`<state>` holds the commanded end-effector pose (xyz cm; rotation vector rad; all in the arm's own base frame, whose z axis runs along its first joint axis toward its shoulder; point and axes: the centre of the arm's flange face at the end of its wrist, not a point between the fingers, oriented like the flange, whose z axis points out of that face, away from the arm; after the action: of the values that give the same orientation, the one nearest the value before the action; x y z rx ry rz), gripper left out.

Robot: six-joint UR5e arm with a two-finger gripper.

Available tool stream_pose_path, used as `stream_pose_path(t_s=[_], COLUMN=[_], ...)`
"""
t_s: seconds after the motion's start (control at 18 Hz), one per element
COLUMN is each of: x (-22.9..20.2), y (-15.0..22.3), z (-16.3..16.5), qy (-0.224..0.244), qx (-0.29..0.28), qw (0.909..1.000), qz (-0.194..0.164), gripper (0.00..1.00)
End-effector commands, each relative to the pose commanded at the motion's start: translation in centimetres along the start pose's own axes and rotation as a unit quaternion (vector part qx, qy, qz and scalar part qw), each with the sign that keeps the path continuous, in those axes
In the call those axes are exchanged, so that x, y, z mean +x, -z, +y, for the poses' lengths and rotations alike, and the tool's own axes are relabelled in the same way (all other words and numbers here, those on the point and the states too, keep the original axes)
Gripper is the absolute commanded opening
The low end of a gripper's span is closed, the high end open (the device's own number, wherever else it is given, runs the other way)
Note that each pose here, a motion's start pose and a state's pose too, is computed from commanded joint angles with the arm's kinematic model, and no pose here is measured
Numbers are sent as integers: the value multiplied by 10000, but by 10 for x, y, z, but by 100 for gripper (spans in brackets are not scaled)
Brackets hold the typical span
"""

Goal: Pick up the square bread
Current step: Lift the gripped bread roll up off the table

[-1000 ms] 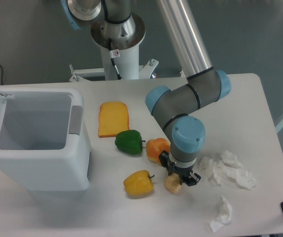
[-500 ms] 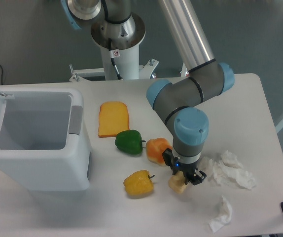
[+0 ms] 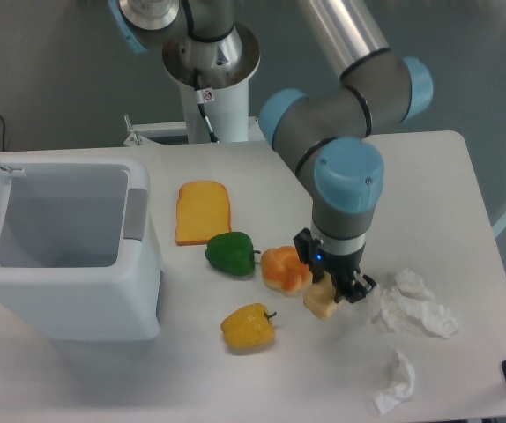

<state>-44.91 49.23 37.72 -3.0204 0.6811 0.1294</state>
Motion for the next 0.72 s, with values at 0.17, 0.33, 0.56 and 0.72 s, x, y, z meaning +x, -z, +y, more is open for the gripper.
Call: stream_pose_path(t_s=[0.17, 0.33, 0.56, 0.72], x=[8, 16, 22, 24], y=[18, 41, 52, 56], z=[8, 23, 24, 24], qy=[-267, -307, -352, -360], qx=[-11, -23, -1, 17], qw=[9996, 9994, 9993, 9993], qz=[91, 127, 138, 117], gripper=[43, 44, 44, 44])
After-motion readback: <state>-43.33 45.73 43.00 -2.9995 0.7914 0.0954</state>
